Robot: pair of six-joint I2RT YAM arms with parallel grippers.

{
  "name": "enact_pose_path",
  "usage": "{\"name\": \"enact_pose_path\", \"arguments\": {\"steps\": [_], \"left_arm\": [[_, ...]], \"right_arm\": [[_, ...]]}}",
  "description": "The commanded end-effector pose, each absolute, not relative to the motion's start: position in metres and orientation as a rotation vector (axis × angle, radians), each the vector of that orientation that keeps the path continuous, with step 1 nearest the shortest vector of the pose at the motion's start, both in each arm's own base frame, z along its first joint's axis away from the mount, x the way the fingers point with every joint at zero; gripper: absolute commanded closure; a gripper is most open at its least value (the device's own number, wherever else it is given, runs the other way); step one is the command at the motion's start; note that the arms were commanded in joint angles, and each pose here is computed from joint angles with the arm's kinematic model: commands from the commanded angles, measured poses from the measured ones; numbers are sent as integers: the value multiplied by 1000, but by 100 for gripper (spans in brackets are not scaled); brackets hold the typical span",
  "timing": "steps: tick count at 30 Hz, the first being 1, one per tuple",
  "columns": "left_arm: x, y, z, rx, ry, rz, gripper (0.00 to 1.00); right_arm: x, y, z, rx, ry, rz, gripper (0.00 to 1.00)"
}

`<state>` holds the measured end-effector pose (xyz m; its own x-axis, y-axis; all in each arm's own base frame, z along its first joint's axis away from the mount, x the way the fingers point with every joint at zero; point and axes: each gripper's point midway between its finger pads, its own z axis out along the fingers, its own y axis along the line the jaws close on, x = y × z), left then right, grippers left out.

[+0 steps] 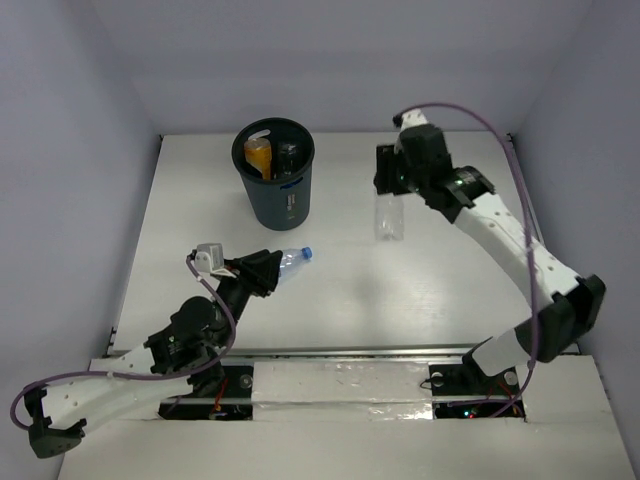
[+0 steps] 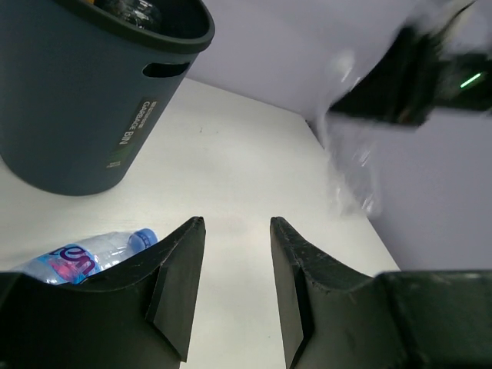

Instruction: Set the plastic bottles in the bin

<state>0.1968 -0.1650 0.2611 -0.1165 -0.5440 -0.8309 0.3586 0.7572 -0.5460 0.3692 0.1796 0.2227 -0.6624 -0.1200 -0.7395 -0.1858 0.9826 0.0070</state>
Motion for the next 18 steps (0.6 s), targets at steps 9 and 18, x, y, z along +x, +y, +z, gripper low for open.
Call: {"name": "enact_pose_path", "arguments": {"steps": [9,18], "left_arm": [[206,-174,268,-166,1495,-761,63],[215,-157,267,-212,1485,-720,64]], "right_arm": [[401,333,504,-224,1409,968,54],[464,412,505,-173,1277,885,51]]}}
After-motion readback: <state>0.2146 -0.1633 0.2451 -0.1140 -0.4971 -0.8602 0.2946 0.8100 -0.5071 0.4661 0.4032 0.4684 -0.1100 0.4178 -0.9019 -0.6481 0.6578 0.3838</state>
